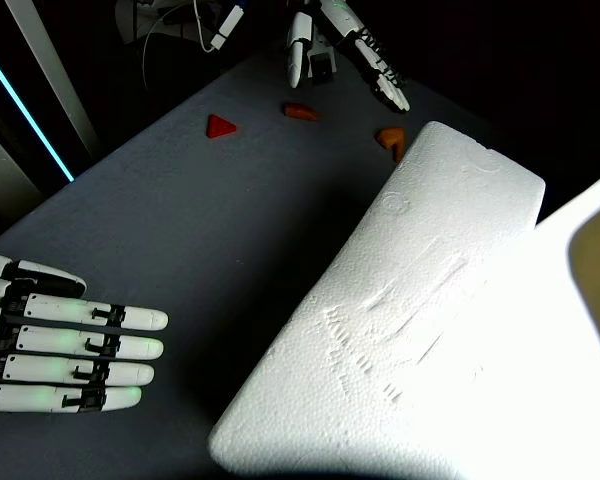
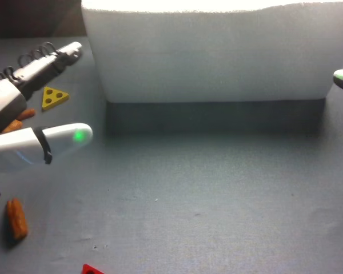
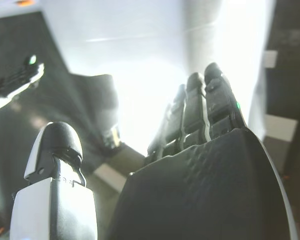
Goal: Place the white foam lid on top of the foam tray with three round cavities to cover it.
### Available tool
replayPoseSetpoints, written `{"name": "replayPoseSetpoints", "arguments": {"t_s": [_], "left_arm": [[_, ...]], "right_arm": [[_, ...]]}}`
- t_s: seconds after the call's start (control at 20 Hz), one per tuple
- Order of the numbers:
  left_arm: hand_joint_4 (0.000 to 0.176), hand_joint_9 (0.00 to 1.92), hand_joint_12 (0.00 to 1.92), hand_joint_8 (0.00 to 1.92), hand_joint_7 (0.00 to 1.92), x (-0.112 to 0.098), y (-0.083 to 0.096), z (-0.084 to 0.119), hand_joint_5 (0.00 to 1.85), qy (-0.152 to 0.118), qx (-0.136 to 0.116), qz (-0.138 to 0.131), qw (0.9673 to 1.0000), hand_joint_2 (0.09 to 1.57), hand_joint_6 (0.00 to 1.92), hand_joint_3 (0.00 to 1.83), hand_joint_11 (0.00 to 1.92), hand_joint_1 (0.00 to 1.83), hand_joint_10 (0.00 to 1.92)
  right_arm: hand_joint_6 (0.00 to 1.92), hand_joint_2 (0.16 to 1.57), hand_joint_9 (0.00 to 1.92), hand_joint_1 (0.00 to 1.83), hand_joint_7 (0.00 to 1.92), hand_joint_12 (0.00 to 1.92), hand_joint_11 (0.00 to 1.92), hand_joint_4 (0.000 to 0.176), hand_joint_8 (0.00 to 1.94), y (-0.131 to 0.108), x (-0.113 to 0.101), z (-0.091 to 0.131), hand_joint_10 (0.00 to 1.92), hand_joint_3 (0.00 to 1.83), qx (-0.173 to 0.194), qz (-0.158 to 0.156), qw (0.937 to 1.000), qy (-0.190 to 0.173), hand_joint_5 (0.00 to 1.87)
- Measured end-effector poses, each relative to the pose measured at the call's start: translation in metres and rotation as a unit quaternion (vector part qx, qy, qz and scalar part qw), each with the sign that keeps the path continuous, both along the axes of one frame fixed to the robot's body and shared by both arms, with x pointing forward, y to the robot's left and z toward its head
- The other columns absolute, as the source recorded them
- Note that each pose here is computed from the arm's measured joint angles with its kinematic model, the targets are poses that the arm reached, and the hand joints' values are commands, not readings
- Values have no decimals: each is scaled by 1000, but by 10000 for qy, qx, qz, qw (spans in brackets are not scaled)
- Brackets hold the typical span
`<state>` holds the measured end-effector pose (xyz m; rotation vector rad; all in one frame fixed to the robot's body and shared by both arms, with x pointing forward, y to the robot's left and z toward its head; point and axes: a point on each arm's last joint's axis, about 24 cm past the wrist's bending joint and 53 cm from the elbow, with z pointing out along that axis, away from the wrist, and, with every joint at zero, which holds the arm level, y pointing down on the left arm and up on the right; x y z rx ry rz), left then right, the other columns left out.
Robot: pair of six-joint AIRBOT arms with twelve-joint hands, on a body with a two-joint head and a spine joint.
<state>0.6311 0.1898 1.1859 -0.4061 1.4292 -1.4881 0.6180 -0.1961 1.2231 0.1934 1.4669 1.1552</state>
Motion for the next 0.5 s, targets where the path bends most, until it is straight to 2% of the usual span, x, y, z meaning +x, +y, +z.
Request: {"name": "replayPoseSetpoints", "arguments": {"t_s": [0.1, 0.15, 0.2, 0.25, 0.3, 0.35, 0.4, 0.45, 0.5], "left_arm": [[17, 0, 0, 0, 0, -4, -11, 2, 0, -34, -13, -205, 9998, 1169, 0, 5, 0, 368, 0], [8, 0, 0, 0, 0, -5, -20, 1, 0, -1, -64, -334, 9994, 1173, 0, 6, 0, 350, 0], [8, 0, 0, 0, 0, -6, -26, 0, 0, 2, -32, -425, 9991, 1173, 0, 6, 0, 350, 0], [8, 0, 0, 0, 0, -8, -35, -1, 0, 24, -8, -572, 9984, 1188, 0, 11, 0, 333, 0], [18, 0, 0, 0, 0, -9, -43, -1, 0, 9, 28, -703, 9975, 1185, 0, 8, 0, 336, 0], [20, 0, 0, 0, 0, -9, -51, 0, 0, -7, 20, -824, 9966, 1184, 0, 7, 0, 354, 0], [16, 0, 0, 0, 0, -8, -58, 1, 0, -13, 25, -927, 9957, 1185, 0, 7, 0, 363, 0], [11, 0, 0, 0, 0, -7, -61, 2, 0, -10, 25, -972, 9953, 1185, 0, 6, 0, 365, 0], [10, 0, 0, 0, 0, -8, -67, 3, 0, -21, 25, -1070, 9943, 1185, 0, 6, 0, 387, 0]], "right_arm": [[1, 1371, 1, 492, 0, 602, 0, 0, 0, 4, -3, 0, 0, 1, -3, 101, 9999, -8, 2], [0, 1383, 11, 449, 12, 537, 0, 0, 3, 7, -4, 0, 5, 2, -5, 166, 9999, -13, 0], [0, 1383, 11, 449, 12, 537, 0, 0, 3, 9, -5, -1, 5, 2, -5, 204, 9998, -12, 0], [0, 1356, 13, 359, 0, 764, 0, 0, 0, 13, -7, -3, 8, 0, -5, 273, 9996, 2, 0], [0, 1369, 2, 374, 0, 572, 0, 0, 0, 15, -7, -4, 1, 1, 17, 323, 9995, 18, 0], [0, 1380, 0, 365, 0, 475, 0, 0, 0, 18, -8, -6, 0, 3, 8, 376, 9993, 42, 0], [0, 1404, 0, 332, 0, 470, 0, 0, 0, 23, -8, -8, 0, 13, -2, 445, 9990, 56, 0], [0, 1406, 0, 311, 0, 569, 0, 0, 0, 25, -8, -7, 0, 7, -3, 493, 9988, 39, 0], [0, 1412, 2, 292, 0, 746, 0, 0, 0, 28, -9, -6, 1, 5, 34, 527, 9986, 25, 0]]}}
